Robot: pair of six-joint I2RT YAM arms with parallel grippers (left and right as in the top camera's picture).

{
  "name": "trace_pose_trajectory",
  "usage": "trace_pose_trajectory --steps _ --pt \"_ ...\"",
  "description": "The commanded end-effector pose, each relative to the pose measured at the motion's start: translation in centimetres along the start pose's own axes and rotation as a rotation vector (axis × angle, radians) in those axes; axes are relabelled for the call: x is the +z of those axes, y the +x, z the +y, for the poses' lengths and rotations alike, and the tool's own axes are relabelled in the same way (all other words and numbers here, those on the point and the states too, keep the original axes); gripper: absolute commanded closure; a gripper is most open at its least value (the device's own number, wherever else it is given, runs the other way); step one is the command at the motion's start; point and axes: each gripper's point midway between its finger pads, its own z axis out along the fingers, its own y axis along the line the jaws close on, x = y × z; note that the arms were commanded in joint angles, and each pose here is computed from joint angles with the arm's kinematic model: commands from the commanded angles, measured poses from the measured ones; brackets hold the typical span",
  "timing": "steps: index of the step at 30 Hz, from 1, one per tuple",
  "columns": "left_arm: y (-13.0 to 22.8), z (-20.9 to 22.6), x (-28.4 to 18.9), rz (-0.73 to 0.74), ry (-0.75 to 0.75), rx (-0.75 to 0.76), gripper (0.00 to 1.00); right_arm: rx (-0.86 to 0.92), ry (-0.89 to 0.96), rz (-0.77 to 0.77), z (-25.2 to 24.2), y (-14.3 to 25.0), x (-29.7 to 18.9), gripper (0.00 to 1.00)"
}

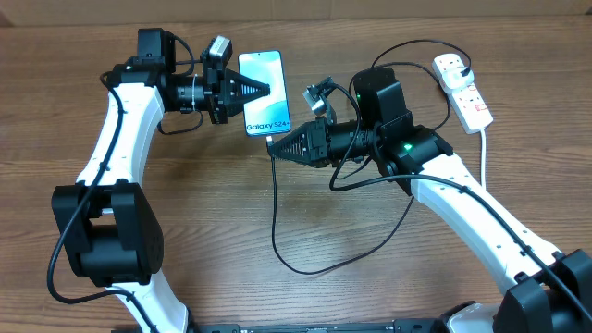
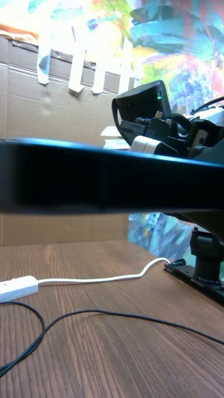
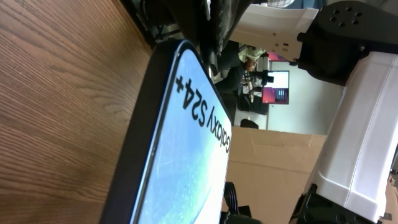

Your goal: Plug charger to phone and switch on socket

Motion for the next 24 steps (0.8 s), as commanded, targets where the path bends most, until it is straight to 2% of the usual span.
trace_pose_trajectory --steps 1,24 --pt "0.22 -1.25 -0.22 0.011 0.043 0.049 0.96 -0.03 -0.013 -0.005 0.83 -0.11 -0.21 0.96" --pt "0.33 -1.54 -0.23 0.017 0.061 0.059 0.96 -0.034 0.001 -0.031 0.56 -0.68 -0.42 0.96"
